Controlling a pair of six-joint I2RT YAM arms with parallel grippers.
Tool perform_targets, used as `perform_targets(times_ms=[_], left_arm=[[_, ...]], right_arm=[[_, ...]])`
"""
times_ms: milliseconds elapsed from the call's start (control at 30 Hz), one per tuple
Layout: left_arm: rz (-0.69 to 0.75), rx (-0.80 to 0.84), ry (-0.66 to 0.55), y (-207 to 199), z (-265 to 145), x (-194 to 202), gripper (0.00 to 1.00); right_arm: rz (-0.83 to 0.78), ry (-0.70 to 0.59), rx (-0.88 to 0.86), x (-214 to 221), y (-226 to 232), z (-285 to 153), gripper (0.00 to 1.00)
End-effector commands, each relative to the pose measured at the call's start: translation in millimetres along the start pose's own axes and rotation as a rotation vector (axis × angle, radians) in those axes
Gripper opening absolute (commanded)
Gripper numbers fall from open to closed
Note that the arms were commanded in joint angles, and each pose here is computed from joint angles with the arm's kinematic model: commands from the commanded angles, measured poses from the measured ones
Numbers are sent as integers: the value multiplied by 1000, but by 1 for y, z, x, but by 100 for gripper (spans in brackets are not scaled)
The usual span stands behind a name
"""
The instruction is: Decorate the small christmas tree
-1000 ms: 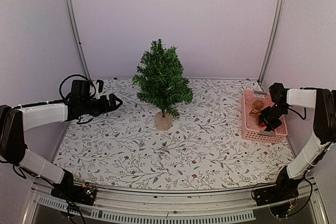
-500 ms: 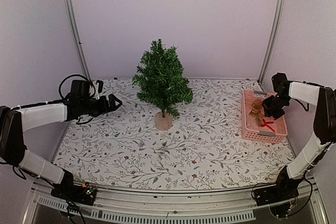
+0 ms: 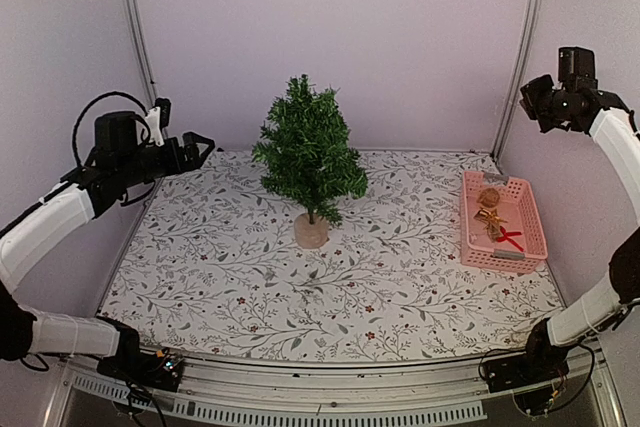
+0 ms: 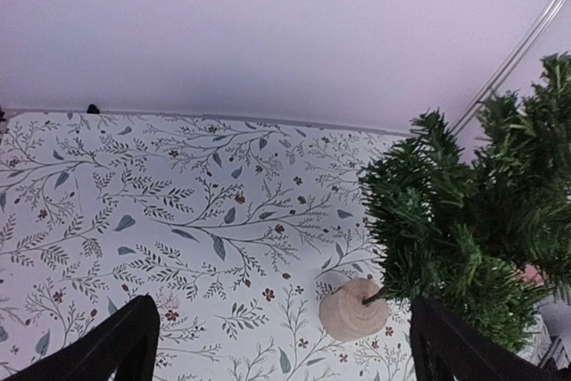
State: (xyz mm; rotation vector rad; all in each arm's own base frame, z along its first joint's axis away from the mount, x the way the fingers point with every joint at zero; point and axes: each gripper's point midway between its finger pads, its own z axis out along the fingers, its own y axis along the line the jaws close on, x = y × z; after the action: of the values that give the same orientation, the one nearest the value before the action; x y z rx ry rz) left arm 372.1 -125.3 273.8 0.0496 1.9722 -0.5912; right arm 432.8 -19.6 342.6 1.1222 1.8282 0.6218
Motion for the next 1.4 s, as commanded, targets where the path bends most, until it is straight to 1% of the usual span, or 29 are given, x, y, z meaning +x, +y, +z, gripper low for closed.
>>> perform_targets(times_ms=[0,67,233,400,567,733,867,1000,1133,1200,1367], left_arm=[[43,15,-66,-12,-19,-24,99],[49,37,-88,-19,-25,-31,99],[68,69,-149,-33,-39,-53,100],[92,103,-212,-48,-54,-75,99],[119,132,-263,-62,-65,-95,99],[139,158,-293,-72,-72,-108,99],[175,224,-333,-93,-83,-120,99],[266,348,-368,-133,-95,-127,99],[356,506,-415,-192,-102,-121,99],[389,574,-413,-222,-95,-109,99],[461,666,-395,-303,-64,-75,93]], right_arm=[[-51,-40,-270,-14,87,-41,0],[-77,-57,-395,-15,127,-64,0],[-139,-142,-669,-26,206,-128,0],[-210,-187,-914,-19,269,-187,0],[-268,-235,-1115,-3,312,-235,0],[-277,-306,-1276,-3,337,-284,0],[-286,-292,-1284,3,340,-280,0],[-327,-231,-1266,26,341,-266,0],[-348,-198,-1273,42,339,-265,0],[-353,-186,-1275,47,338,-265,0],[-358,-141,-1267,62,330,-269,0]])
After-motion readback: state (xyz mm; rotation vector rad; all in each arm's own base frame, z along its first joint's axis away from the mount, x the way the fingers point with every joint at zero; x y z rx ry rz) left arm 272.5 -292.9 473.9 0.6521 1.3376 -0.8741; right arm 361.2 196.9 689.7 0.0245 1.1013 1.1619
